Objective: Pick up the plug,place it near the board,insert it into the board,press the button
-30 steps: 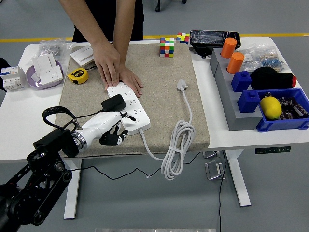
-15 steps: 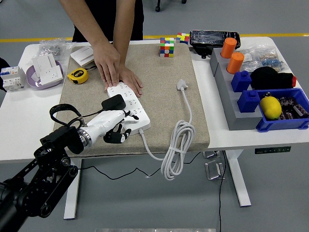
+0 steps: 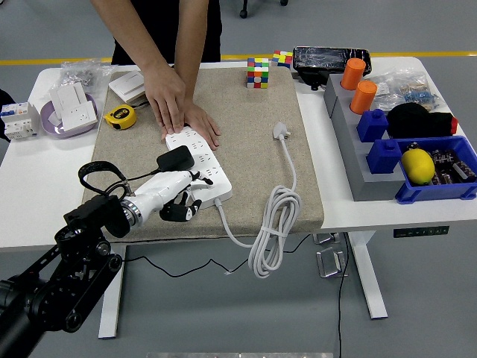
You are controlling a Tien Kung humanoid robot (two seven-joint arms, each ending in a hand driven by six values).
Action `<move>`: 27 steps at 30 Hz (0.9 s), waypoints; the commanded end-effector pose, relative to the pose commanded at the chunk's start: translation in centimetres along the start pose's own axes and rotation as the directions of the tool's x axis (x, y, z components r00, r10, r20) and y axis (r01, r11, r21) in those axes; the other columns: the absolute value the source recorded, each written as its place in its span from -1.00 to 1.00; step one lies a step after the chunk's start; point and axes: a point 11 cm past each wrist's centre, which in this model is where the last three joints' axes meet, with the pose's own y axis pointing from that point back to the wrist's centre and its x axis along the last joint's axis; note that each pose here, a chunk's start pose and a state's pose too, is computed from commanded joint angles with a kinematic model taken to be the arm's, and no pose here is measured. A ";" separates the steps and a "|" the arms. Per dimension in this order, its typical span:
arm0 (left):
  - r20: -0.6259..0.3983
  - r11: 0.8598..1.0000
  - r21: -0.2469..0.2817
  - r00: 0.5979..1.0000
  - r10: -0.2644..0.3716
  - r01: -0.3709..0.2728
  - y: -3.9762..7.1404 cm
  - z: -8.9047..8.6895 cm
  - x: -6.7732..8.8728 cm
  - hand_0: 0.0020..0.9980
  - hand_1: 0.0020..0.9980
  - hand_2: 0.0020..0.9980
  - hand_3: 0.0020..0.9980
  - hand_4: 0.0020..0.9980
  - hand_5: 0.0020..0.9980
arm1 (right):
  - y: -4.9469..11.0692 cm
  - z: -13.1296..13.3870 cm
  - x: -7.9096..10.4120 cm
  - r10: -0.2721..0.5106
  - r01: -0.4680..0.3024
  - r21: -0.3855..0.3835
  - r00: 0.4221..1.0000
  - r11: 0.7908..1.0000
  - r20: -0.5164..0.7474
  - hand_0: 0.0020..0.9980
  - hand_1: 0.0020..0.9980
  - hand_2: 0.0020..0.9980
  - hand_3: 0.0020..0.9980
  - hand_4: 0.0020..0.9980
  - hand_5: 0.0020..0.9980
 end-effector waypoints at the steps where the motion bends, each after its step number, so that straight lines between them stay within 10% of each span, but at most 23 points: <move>1: 0.000 1.000 0.000 1.000 0.001 -0.001 0.0 0.0 0.0 -0.70 -0.93 -0.70 0.58 -0.01 -1.00 | 0.0 0.0 0.0 0.000 0.000 0.000 1.000 1.000 0.000 0.64 0.58 0.50 0.51 1.00 1.00; 27: -0.017 1.000 0.021 1.000 -0.012 0.012 -0.1 -0.8 -0.9 -0.71 -0.93 -0.70 0.57 0.01 -1.00 | 0.0 0.3 0.1 0.002 -0.002 -0.004 1.000 1.000 -0.005 0.64 0.58 0.51 0.51 1.00 1.00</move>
